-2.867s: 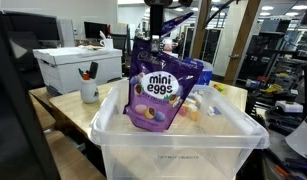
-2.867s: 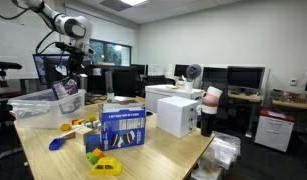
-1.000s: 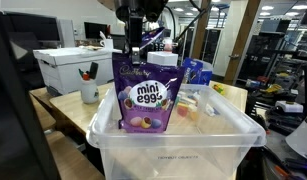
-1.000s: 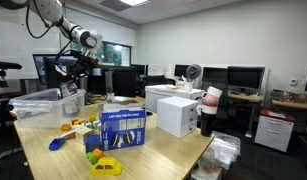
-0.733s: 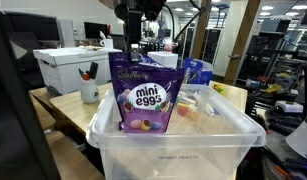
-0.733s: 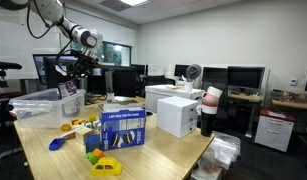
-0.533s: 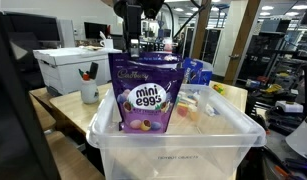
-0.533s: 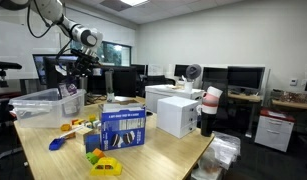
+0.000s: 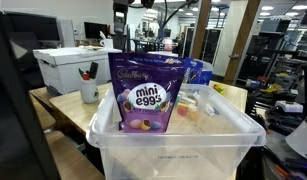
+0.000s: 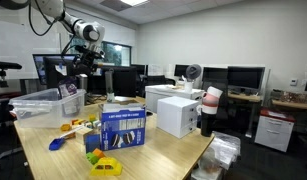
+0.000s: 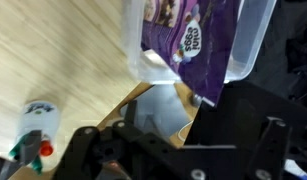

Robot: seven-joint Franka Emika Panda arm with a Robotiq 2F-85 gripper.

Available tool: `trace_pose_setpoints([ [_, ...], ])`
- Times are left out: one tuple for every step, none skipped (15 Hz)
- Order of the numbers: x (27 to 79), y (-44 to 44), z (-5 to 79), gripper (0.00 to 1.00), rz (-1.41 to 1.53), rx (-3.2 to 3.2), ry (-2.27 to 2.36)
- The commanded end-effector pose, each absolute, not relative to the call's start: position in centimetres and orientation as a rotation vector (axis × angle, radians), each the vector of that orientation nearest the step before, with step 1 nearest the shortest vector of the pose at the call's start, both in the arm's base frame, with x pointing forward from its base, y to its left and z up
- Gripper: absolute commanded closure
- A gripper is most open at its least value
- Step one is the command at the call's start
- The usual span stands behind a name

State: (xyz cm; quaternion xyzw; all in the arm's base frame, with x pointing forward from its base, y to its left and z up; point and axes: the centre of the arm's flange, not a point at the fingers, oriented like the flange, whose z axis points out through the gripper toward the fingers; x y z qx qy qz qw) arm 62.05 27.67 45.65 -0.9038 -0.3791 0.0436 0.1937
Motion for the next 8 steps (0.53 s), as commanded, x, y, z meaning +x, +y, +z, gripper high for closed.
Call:
trace_pose_setpoints([
  [64.1, 23.8, 48.5, 0.0, -0.089, -2.636, -0.905],
  [64.8, 22.6, 49.2, 0.0, -0.169, -2.669, -0.849],
  [65.2, 20.6, 50.0, 0.0, -0.23, -2.692, -0.794],
  [65.2, 19.3, 50.3, 0.0, -0.273, -2.712, -0.749],
  [65.4, 18.0, 50.8, 0.0, -0.321, -2.733, -0.702],
  [65.5, 17.1, 51.1, 0.0, -0.364, -2.752, -0.661],
  [65.2, 15.1, 51.5, 0.0, -0.447, -2.786, -0.581],
  [65.1, 14.4, 51.5, 0.0, -0.487, -2.798, -0.554],
])
